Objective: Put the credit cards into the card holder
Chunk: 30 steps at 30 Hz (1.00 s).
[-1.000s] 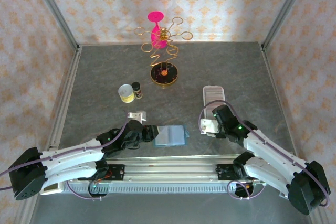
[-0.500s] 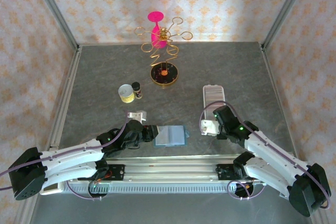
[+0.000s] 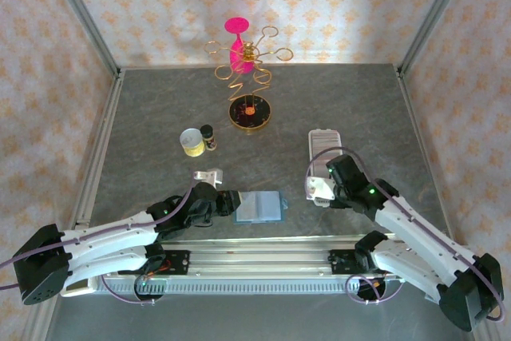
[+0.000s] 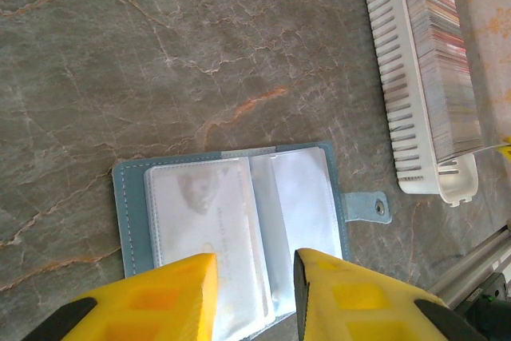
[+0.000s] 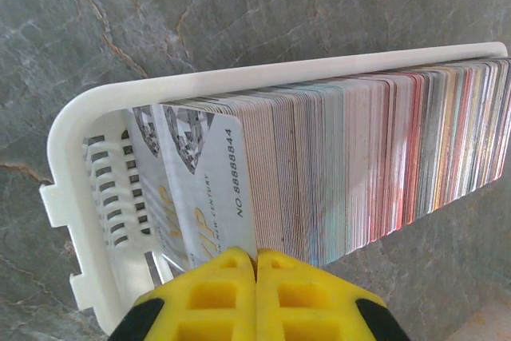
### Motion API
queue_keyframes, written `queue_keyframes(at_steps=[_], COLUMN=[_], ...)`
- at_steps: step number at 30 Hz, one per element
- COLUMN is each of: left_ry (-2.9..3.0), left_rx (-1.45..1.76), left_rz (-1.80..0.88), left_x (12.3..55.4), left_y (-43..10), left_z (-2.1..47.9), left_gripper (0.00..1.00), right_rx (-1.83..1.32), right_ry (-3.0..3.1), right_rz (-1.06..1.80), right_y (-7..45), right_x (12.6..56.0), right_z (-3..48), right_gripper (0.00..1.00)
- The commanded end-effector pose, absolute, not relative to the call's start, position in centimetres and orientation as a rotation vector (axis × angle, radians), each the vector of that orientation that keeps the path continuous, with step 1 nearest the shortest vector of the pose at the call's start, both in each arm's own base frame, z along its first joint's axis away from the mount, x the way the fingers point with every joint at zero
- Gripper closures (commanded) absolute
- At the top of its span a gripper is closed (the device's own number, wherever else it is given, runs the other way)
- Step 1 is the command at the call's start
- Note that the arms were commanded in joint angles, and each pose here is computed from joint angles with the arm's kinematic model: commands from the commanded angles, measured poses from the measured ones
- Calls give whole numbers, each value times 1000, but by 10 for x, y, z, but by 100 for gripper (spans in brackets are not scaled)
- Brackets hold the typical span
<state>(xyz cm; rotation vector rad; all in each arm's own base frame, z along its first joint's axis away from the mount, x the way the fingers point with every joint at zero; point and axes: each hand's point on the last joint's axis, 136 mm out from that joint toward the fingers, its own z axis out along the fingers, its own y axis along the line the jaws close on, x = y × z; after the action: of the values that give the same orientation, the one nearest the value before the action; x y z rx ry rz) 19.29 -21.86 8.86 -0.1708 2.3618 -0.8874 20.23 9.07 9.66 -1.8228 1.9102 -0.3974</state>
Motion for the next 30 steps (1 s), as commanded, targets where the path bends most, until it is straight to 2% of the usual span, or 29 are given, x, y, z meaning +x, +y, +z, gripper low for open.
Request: queue_keyframes(at_steps=[1,16,26,30], left_ry=[2348,2364,2342,2350], left_rx=[-166,-147,-171,-213], left_rz=[-912,-886,-829,-776], left_x=[193,194,201,204], left_y=[-221,-222,-215,-207], left_z=[92,93,100,99], left_gripper=[68,68,68,68], right_rx=[-1764,-1770,-1457,-1206], right_ry=[1917,1969,2018,1978], right_rz=[-315,-262,22,223], right_y=[99,96,132,158], right_x=[199,185,191,203], right_z=[113,124,189,230], right_gripper=[100,100,100,100])
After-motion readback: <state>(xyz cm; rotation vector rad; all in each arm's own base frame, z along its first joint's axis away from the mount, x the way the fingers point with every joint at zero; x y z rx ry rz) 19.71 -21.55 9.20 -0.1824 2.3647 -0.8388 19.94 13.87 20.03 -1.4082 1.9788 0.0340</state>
